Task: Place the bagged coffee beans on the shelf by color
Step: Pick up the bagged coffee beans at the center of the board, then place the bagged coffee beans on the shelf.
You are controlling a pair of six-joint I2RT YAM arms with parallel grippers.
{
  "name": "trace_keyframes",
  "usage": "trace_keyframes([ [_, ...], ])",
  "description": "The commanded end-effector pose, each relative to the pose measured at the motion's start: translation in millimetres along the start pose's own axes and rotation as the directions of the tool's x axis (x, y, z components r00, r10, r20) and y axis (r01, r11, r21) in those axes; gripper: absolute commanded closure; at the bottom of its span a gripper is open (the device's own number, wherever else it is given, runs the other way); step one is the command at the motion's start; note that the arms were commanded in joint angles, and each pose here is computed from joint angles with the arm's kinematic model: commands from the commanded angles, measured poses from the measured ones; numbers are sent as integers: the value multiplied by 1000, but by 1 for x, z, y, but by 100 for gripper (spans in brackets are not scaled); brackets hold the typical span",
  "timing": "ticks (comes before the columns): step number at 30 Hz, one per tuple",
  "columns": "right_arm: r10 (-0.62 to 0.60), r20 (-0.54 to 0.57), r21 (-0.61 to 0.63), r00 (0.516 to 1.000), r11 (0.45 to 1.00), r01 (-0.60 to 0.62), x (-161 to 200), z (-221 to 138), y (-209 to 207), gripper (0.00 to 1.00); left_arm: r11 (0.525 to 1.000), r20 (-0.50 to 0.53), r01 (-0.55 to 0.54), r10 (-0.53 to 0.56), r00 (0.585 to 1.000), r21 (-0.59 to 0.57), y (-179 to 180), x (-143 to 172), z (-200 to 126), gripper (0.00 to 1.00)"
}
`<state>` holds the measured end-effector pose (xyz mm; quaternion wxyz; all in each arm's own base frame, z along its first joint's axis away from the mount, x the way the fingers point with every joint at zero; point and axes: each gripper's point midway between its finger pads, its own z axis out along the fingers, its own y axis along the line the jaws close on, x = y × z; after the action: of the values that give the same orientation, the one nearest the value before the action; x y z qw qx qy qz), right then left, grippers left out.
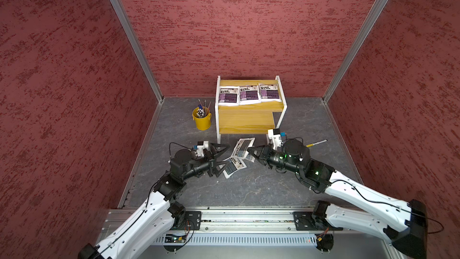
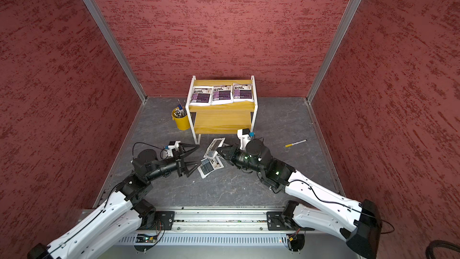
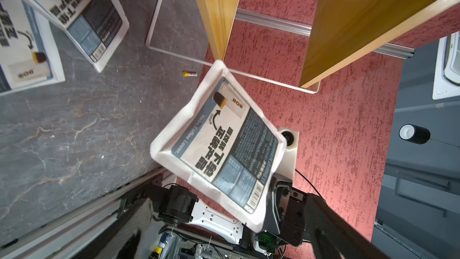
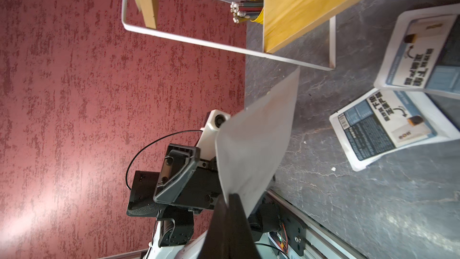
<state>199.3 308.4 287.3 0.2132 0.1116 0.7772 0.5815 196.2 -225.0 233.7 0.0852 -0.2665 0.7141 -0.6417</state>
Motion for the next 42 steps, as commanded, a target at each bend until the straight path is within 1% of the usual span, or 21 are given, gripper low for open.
trace_keyframes([
  [1,-52,38,-138,998,989,57,-5,0,46,100,998,37,50,-51,998,28,-7,0,11,0],
  [7,-67,2,-149,998,987,66,9,7,50,100,996,60,63,-67,996,58,-12,-7,23,0],
  [13,-52,-5,-125,999,991,51,15,5,37,100,992,125,53,-68,990,119,-28,-20,21,0],
  [15,-49,-6,-118,999,992,48,16,4,34,100,989,135,51,-70,988,135,-32,-23,21,2],
  [16,-49,-6,-114,999,992,48,16,4,32,100,989,139,52,-71,988,140,-33,-25,20,5],
  [18,-47,-4,-105,999,993,46,16,3,29,100,988,145,53,-74,987,148,-35,-27,18,12],
  [21,-42,-8,-93,999,995,41,18,4,23,100,987,160,54,-79,984,154,-34,-32,13,28],
  [24,-35,-14,-83,999,996,33,20,6,17,100,985,166,50,-77,983,163,-37,-35,9,39],
  [26,-29,-15,-80,999,996,28,20,7,14,100,985,163,46,-74,984,167,-39,-37,8,44],
  [29,-27,-15,-74,1000,997,26,21,8,11,100,986,168,42,-69,983,163,-40,-39,4,47],
  [33,-25,-19,-67,1000,997,24,22,9,7,100,987,177,23,-51,983,158,-42,-41,-1,58],
  [38,-23,-31,-62,999,998,21,25,11,2,100,988,175,-11,-16,984,155,-45,-43,-2,69],
  [42,-24,-33,-63,999,998,22,26,11,1,100,990,175,-25,1,985,138,-44,-43,-3,72],
])
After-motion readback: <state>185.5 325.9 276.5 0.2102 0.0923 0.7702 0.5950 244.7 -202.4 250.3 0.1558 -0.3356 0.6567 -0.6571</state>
